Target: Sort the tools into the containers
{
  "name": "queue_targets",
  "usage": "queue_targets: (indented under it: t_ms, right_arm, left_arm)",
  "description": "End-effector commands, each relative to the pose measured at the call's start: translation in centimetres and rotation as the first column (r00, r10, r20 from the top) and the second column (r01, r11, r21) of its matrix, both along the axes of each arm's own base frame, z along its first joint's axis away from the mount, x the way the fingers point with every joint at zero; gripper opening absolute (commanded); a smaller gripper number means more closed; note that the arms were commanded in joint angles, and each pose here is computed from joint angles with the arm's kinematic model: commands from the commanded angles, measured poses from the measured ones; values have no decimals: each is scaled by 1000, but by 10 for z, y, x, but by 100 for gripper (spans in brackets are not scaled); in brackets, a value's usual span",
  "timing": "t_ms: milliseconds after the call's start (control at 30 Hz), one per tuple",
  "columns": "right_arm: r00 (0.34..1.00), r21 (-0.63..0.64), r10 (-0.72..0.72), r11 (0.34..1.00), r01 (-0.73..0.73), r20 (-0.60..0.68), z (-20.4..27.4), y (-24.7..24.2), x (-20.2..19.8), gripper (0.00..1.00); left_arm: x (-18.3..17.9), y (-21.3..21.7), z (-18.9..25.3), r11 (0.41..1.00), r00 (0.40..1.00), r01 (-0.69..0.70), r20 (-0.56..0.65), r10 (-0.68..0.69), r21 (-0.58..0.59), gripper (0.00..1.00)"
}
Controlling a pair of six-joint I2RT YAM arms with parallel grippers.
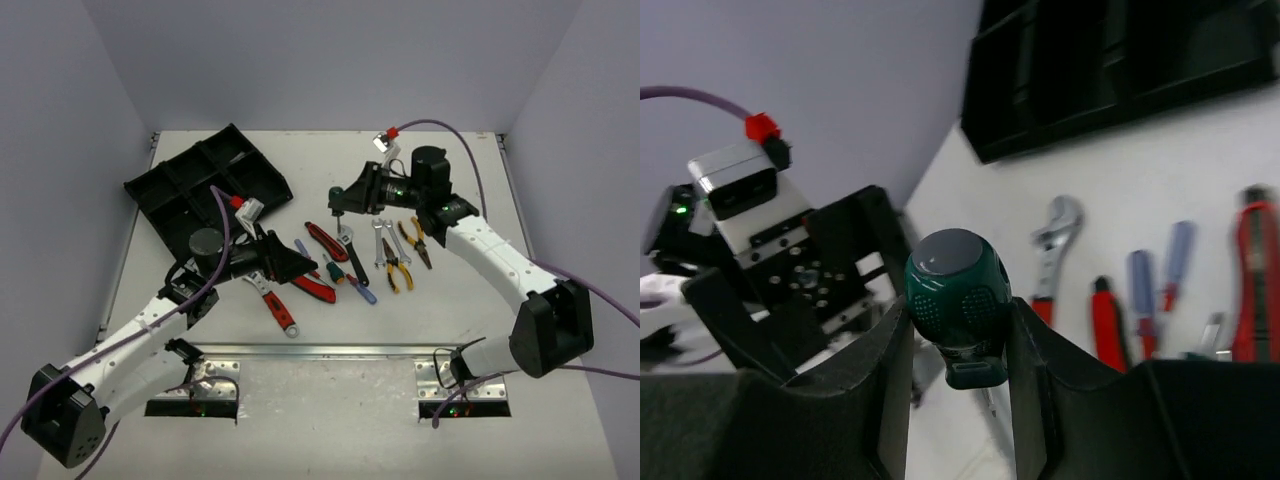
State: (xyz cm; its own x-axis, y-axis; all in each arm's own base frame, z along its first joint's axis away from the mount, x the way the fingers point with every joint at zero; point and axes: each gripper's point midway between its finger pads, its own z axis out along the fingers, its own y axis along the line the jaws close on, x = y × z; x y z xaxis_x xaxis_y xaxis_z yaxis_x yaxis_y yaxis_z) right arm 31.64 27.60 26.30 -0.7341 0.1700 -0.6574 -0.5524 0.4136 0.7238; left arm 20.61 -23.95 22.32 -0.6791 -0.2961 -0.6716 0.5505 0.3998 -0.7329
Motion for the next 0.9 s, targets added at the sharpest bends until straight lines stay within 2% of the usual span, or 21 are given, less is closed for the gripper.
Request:
queue_targets:
  t_ms: [0, 67, 100, 233, 333, 433, 533, 600, 667, 733, 800, 867]
  right_arm:
    - [988, 258, 155, 954, -155, 20, 65, 30, -56, 0]
    - [983, 310, 182, 935, -173, 1, 75, 33, -72, 0]
    - [980, 316, 197, 930, -189, 7, 77, 36, -78, 0]
    - [970, 328, 242, 916, -232, 10, 82, 43, -98, 0]
    - [969, 341, 245, 911, -233, 8, 86, 42, -102, 0]
    - [967, 351, 253, 905, -241, 11, 88, 42, -105, 0]
    - [963, 356, 268, 899, -256, 14, 89, 45, -109, 0]
    - [962, 355, 274, 898, -261, 14, 88, 46, -110, 0]
    - [962, 354, 272, 899, -258, 12, 88, 46, -110, 0]
    - [964, 352, 267, 901, -254, 13, 87, 46, -109, 0]
    - [965, 348, 262, 903, -252, 18, 87, 46, -108, 0]
    - [966, 343, 257, 906, -246, 12, 85, 47, -107, 0]
  left_arm:
    - [-10, -36, 83, 986, 943, 115, 325, -71, -120, 97]
    - [-4, -43, 84, 989, 942, 99, 331, -57, -114, 88]
    - [-3, -46, 84, 989, 941, 100, 332, -58, -112, 86]
    - [-3, -54, 86, 985, 935, 124, 346, -77, -118, 67]
    - [-7, -57, 87, 982, 933, 141, 349, -89, -125, 38]
    - [-12, -59, 92, 978, 927, 158, 362, -100, -135, 23]
    - [-14, -57, 97, 977, 924, 157, 370, -93, -146, 22]
    - [-18, -56, 103, 973, 918, 170, 385, -98, -158, 28]
    - [-22, -55, 107, 970, 912, 181, 397, -104, -163, 21]
    - [-24, -54, 110, 969, 909, 185, 404, -104, -167, 7]
    - [-24, -54, 110, 969, 910, 184, 401, -103, -168, 1]
    - [-22, -53, 111, 970, 913, 174, 397, -94, -170, 0]
